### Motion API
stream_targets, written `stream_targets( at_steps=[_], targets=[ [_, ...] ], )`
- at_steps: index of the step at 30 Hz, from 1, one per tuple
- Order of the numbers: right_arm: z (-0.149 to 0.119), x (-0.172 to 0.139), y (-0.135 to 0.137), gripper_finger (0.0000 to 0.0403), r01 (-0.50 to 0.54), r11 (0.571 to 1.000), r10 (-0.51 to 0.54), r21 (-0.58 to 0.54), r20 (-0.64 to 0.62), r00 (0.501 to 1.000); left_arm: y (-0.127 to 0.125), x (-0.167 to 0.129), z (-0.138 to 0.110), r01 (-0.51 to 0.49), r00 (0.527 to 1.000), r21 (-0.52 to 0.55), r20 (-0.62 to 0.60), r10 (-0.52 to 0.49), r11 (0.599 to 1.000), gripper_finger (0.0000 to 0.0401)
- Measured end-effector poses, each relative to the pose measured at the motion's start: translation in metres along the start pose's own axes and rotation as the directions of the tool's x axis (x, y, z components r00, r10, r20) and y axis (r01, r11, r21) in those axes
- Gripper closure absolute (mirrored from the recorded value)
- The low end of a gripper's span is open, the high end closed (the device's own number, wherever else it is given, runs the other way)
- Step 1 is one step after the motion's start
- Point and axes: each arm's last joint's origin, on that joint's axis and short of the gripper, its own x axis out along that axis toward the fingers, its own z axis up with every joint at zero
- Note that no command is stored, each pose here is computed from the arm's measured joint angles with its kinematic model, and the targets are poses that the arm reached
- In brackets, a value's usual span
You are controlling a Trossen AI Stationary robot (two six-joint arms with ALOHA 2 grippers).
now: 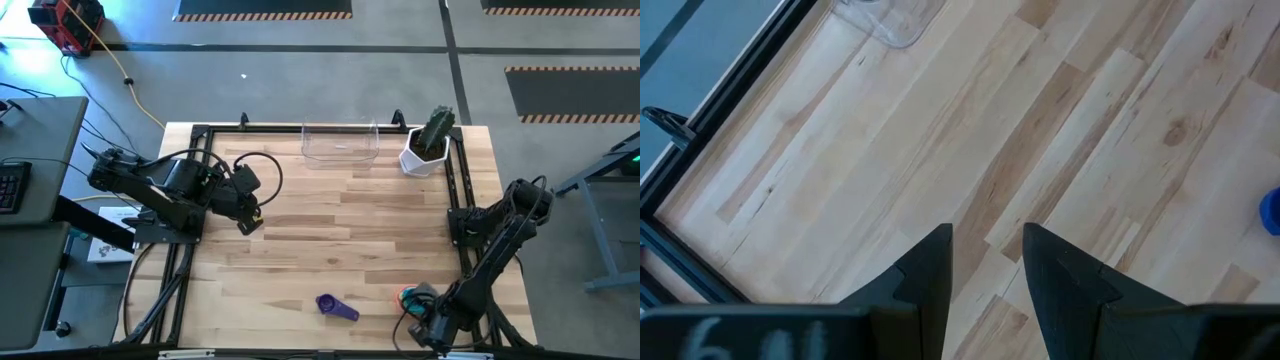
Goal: Nest measuring cups in basket
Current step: Stack the purple measuring cup on the top of the light blue measuring cup
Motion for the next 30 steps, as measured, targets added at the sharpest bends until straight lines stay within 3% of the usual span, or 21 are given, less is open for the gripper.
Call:
stream_targets(
  at_steps=[17, 25, 30],
  targets=[
    [0.001, -0.001, -0.01, 0.0403, 0.126, 0.992, -0.124, 0.034, -0.05, 0.991, -0.001, 0.002, 0.006, 0.026, 0.999, -0.011, 0.032, -0.026, 1.0, 0.0286],
    [-0.002, -0.001, 0.002, 0.0403, -0.012, 0.996, 0.005, -0.093, -0.069, 0.998, 0.004, 0.005, 0.011, 0.009, 1.0, -0.042, 0.028, -0.008, 0.999, 0.0286],
    [0.011, -0.003, 0.014, 0.0403, -0.11, 0.981, 0.113, -0.16, 0.008, 0.994, 0.006, 0.006, 0.013, 0.01, 0.999, -0.056, 0.033, -0.008, 0.998, 0.0286]
  ],
)
